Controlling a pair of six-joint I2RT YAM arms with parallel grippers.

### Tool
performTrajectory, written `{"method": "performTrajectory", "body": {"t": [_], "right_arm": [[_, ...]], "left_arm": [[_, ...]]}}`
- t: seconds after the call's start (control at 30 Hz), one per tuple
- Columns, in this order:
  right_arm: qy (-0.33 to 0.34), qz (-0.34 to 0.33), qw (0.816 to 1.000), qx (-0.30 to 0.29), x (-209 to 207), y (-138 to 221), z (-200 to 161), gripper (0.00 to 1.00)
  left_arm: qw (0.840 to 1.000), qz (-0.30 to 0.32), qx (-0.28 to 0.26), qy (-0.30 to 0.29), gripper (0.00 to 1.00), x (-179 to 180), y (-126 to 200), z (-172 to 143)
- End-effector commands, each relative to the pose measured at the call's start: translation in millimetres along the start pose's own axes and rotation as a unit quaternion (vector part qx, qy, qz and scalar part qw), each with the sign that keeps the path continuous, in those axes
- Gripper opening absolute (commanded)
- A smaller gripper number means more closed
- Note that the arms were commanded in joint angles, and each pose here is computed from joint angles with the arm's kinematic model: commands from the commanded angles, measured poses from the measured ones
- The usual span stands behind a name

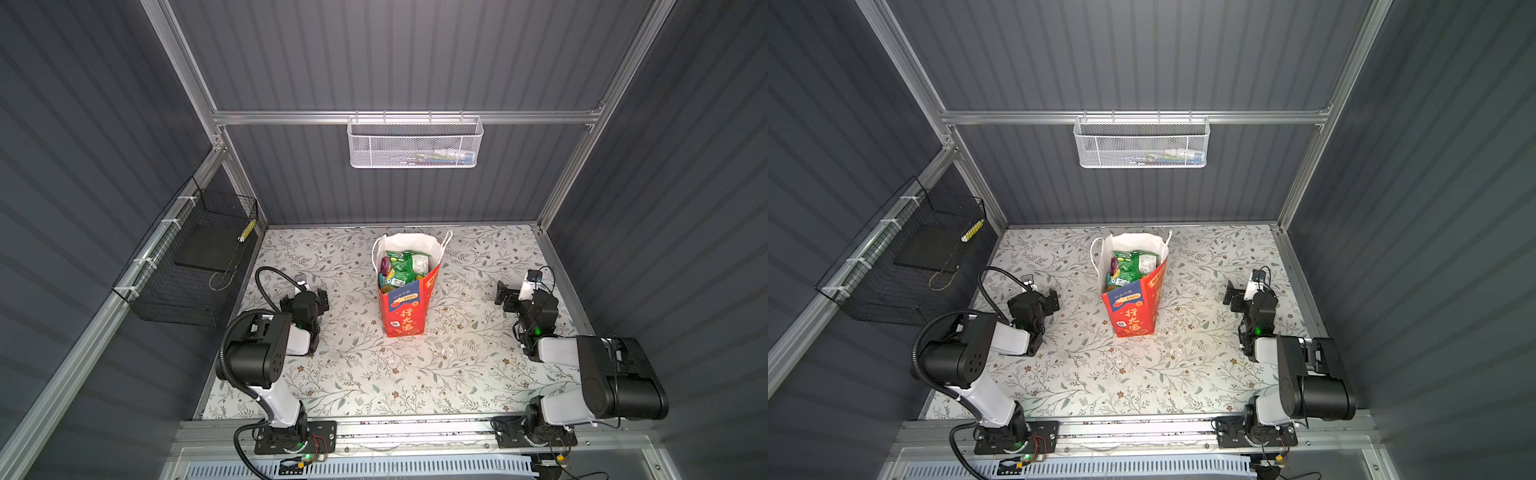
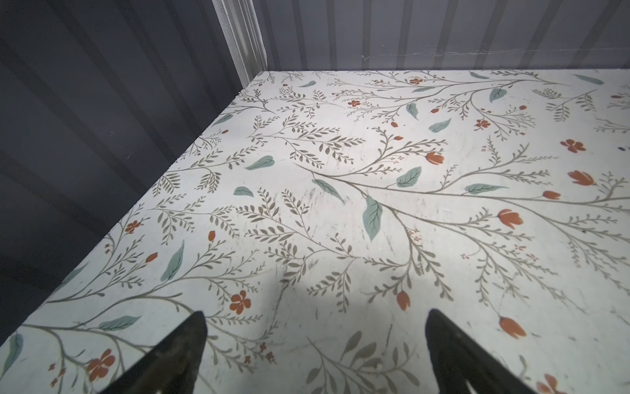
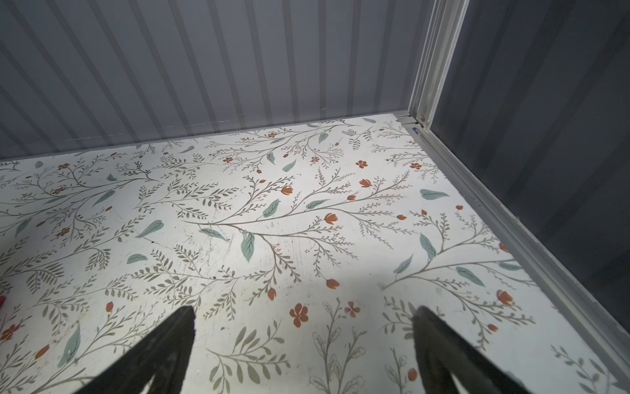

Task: Place the snacks into the paper bag
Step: Reset both arms

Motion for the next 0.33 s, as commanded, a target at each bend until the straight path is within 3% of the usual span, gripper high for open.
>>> {"method": "performTrajectory", "body": {"t": [0.0, 0.3], "right_arm": [[0.004, -0.003, 1.0, -0.009, 0.2, -0.8, 5.3, 0.99], [0.004, -0.004, 1.0, -0.01, 0.1, -0.7, 5.8, 0.99]], "left_arm": [[1.0, -0.002, -0.008, 0.006, 1.0, -1.7, -3.0, 6.6], [1.0, -0.003, -0.007, 0.005, 1.0, -2.1, -3.4, 6.9]]}}
Point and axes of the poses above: each gripper's point midway between its finger pads, its own y axis back along the fingers, its own x axis along the line the jaws close on, z = x × y, the point moved 3 cm from there along y, back along the fingers, and after that the axes turned 1 degree about y, right-handed, at the moved point
